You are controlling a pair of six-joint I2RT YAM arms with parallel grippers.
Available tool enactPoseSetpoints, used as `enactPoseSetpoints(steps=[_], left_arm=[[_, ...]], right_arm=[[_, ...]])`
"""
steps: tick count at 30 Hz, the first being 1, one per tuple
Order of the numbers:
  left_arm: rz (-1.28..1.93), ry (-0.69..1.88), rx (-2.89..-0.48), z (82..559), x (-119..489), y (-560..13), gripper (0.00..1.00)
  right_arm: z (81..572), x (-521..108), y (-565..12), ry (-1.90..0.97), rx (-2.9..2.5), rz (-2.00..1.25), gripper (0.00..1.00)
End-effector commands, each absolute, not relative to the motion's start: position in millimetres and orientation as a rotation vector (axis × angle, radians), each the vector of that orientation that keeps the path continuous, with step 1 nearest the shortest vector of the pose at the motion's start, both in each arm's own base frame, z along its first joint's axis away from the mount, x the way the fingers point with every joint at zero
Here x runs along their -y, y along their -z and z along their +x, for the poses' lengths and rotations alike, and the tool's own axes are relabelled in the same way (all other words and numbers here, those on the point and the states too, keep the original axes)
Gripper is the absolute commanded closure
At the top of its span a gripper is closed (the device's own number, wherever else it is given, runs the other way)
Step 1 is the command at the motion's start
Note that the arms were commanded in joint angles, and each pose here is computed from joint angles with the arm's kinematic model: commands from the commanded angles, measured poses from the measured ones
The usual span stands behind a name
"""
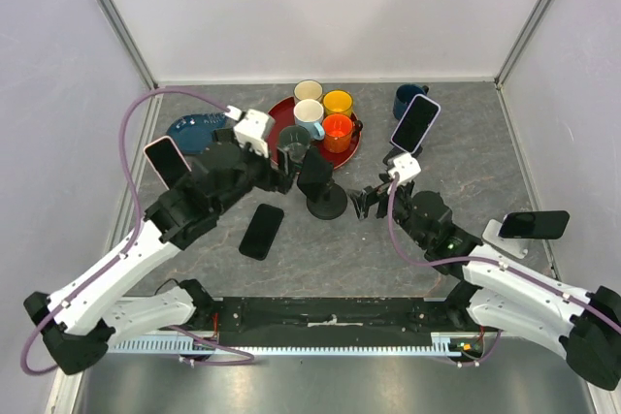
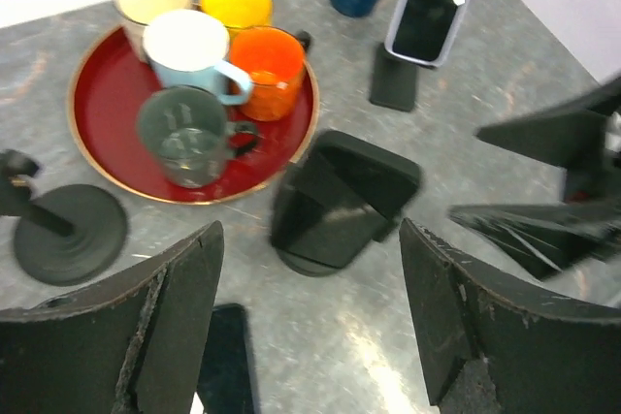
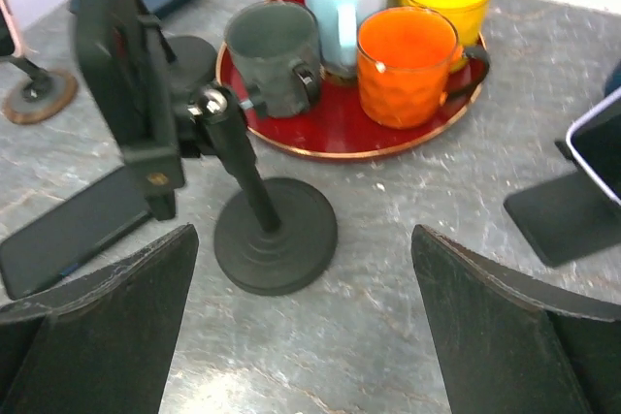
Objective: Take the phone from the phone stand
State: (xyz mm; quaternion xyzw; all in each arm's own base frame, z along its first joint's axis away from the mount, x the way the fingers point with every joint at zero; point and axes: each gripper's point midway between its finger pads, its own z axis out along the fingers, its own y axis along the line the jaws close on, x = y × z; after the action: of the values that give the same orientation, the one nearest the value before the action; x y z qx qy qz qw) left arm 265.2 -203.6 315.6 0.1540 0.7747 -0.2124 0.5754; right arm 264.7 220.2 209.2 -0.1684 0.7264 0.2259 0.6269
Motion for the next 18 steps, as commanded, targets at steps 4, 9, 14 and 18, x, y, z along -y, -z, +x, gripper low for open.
enactPoseSetpoints(steps=[4,9,14,18], left_arm=[[0.328,0.376,-1.836,234,254,-313,0.19],[0.237,0.124,-1.791,231,268,-315,0.19],[0.179,-0.015,-1.790,240,281,-294,0.20],[0.152,-0.054,-1.784,248,293,-280,0.24]], right_arm=[[289,-194,-213,-0.549,-1.517,-0.193,0.02],[295,-195,-184,-0.613,-1.544,-0.187,0.02],[291,-199,-163,-0.640,-1.560,-0.208,0.02],[286,-197,-152,-0.646,-1.574,-0.208,0.02]])
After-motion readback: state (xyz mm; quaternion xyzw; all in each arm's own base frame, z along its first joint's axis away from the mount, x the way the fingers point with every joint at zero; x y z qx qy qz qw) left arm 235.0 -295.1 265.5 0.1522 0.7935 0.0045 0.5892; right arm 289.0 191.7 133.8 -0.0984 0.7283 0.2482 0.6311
